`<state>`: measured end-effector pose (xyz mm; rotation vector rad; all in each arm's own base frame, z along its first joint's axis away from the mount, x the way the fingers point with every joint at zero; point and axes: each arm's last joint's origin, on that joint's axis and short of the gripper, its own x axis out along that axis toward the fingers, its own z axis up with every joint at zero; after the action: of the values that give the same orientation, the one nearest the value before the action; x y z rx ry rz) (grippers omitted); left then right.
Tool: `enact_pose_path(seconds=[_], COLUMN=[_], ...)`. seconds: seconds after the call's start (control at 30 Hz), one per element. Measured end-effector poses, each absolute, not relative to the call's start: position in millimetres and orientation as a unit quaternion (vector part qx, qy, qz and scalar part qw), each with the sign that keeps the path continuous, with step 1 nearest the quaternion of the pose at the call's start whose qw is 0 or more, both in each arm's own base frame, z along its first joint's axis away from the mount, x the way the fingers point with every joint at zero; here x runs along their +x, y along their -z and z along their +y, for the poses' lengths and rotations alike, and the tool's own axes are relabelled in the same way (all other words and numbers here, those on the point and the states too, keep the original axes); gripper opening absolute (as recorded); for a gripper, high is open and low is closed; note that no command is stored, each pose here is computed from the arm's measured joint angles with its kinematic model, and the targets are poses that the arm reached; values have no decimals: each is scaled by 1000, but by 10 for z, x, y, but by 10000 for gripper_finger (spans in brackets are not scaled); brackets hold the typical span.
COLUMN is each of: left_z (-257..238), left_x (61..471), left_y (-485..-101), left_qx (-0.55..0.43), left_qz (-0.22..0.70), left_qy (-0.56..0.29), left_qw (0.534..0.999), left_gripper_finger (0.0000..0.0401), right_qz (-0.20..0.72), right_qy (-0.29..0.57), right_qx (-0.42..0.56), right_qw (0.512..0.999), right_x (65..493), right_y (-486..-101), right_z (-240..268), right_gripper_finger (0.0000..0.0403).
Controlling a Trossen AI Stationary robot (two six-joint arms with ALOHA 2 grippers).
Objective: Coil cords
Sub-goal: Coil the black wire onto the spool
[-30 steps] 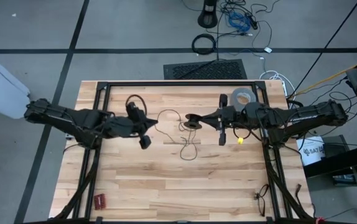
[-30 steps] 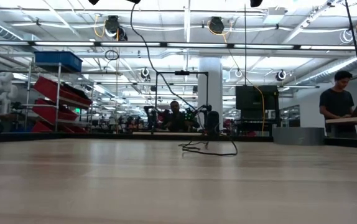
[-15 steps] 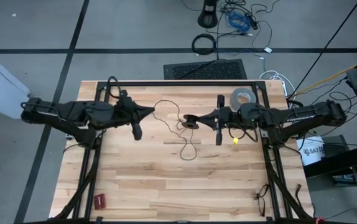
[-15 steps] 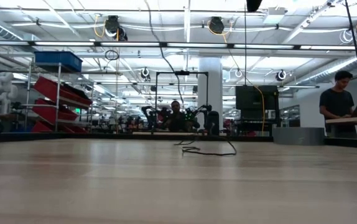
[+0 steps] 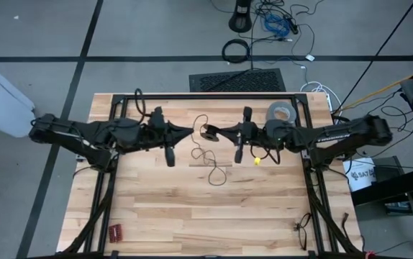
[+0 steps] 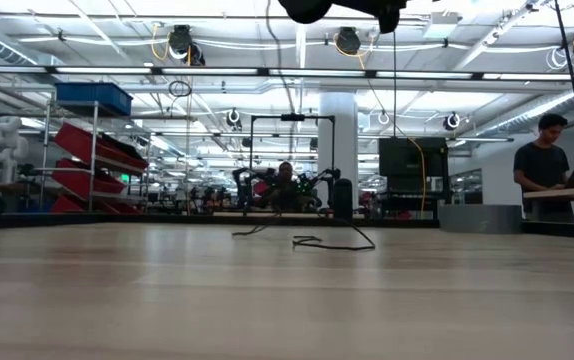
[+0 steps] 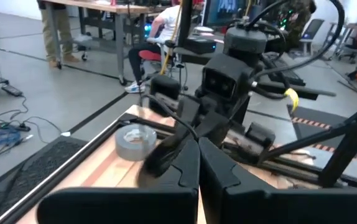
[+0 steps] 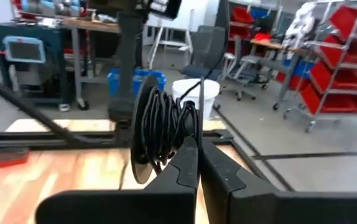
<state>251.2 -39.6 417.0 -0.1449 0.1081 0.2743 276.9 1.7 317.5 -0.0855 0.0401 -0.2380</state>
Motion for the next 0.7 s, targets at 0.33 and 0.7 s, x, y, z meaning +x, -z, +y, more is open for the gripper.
enact_pose_path(seconds=[0.33,0.7], left_z=[-521,-639], left_x=[2968,3435], left_y=[-4038,-3588], left_qx=[-74,-59], left_qz=[8,59], left_qy=[-82,-53], left_qw=[994,995], left_gripper_finger=[1,1], right_qz=[-29,-35], right_qy=[158,167], right_qx=[-56,-63], right_qw=[985,983], right_x=[2902,2899], right_y=[-3167,-3185], right_z=[-17,-58], right_gripper_finger=[0,0])
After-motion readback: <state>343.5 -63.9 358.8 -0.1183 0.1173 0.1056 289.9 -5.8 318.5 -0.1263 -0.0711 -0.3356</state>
